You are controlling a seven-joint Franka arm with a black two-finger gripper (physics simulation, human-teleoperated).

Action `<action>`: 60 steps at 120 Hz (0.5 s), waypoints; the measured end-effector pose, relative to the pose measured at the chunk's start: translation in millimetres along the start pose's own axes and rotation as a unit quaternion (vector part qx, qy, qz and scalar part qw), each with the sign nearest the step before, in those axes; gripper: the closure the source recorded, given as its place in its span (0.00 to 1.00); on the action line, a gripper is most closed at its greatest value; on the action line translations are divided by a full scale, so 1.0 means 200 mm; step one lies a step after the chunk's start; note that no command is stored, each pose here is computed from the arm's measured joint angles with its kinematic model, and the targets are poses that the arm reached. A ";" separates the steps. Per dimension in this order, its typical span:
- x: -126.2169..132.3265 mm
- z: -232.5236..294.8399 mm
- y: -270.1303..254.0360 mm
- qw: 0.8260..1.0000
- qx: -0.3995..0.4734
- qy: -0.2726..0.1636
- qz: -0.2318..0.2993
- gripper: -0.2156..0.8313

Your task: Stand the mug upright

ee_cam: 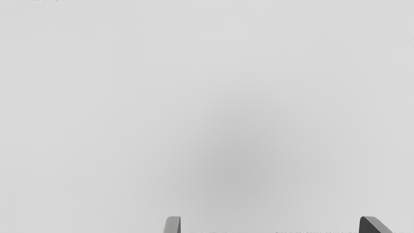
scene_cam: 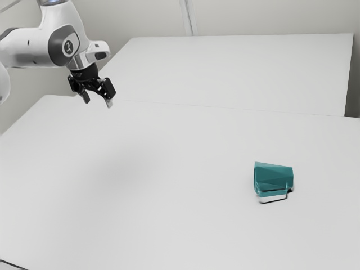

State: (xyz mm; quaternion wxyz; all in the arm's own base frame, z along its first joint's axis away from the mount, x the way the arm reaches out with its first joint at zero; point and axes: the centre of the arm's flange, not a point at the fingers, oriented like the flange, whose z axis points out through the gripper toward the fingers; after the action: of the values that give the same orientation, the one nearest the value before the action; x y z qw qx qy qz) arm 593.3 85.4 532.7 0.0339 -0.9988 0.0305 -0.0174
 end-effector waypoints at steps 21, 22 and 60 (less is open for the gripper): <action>-0.07 -0.12 0.07 1.000 0.000 0.019 0.025 0.21; -0.08 -0.13 0.08 0.999 -0.001 0.020 0.026 0.21; -0.22 -0.14 0.29 0.998 -0.043 0.014 0.048 0.21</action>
State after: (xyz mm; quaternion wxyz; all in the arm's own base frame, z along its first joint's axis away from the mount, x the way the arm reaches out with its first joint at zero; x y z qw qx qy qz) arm 544.4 28.5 556.0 -0.0083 -0.9964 0.0795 -0.0288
